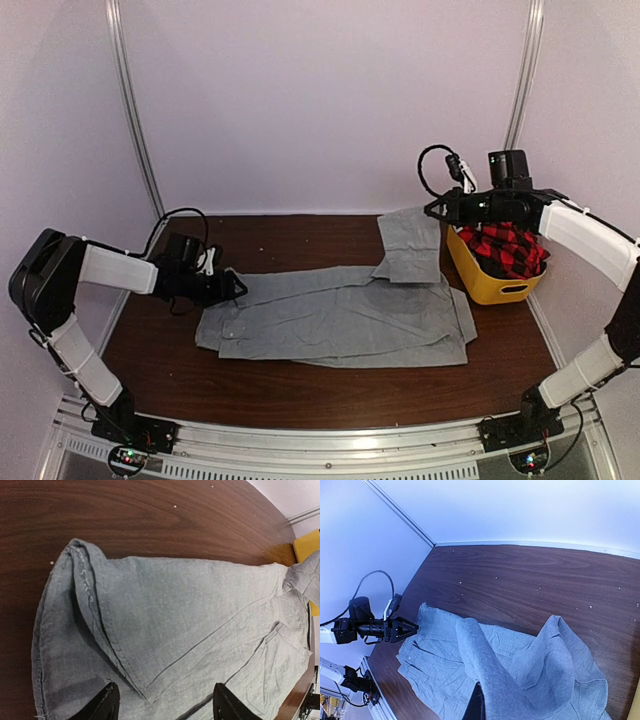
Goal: Fold and stack the long sleeve shirts
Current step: Pick up the sleeve from the 1/3-folded shirt, then pick up the 1/3-folded shirt from the center of the board.
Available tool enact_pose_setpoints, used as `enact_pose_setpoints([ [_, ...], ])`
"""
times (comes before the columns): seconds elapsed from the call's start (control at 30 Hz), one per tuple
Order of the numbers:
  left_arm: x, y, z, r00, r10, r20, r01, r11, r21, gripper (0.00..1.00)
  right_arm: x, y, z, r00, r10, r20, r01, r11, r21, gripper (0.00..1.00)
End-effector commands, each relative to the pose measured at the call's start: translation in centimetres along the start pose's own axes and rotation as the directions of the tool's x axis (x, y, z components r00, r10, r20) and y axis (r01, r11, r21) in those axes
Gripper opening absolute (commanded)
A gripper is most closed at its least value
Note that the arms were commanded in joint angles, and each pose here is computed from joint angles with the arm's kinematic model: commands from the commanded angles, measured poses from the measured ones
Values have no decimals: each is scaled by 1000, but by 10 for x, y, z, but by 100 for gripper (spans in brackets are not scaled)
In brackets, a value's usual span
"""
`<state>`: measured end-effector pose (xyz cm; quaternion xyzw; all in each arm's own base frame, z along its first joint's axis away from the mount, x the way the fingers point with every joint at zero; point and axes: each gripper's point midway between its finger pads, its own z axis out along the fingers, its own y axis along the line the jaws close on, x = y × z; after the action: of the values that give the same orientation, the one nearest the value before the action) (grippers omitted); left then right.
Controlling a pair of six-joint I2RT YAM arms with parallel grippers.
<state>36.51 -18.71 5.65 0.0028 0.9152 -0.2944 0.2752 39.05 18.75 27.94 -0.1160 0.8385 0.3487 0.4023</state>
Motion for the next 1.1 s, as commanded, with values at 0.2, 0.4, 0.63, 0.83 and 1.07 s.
enact_pose_setpoints([
  [0.2,-12,12,15,1000,11,18,-10,999,-44,59,-18,26,-26,999,9,40,-7,999,-50,0],
  [0.4,-7,16,21,1000,10,5,-10,999,-47,51,-27,29,-29,998,3,59,0,999,-51,0],
  [0.63,-4,12,33,1000,-3,-16,3,1000,3,38,-24,27,-27,999,9,51,-7,999,-49,0],
  [0.83,-4,12,35,1000,-9,-8,9,1000,12,31,-24,25,-26,999,9,52,-7,999,-44,0],
  [1.07,-7,10,37,1000,-13,7,13,999,31,16,-16,18,-22,999,18,39,-17,999,-34,0],
])
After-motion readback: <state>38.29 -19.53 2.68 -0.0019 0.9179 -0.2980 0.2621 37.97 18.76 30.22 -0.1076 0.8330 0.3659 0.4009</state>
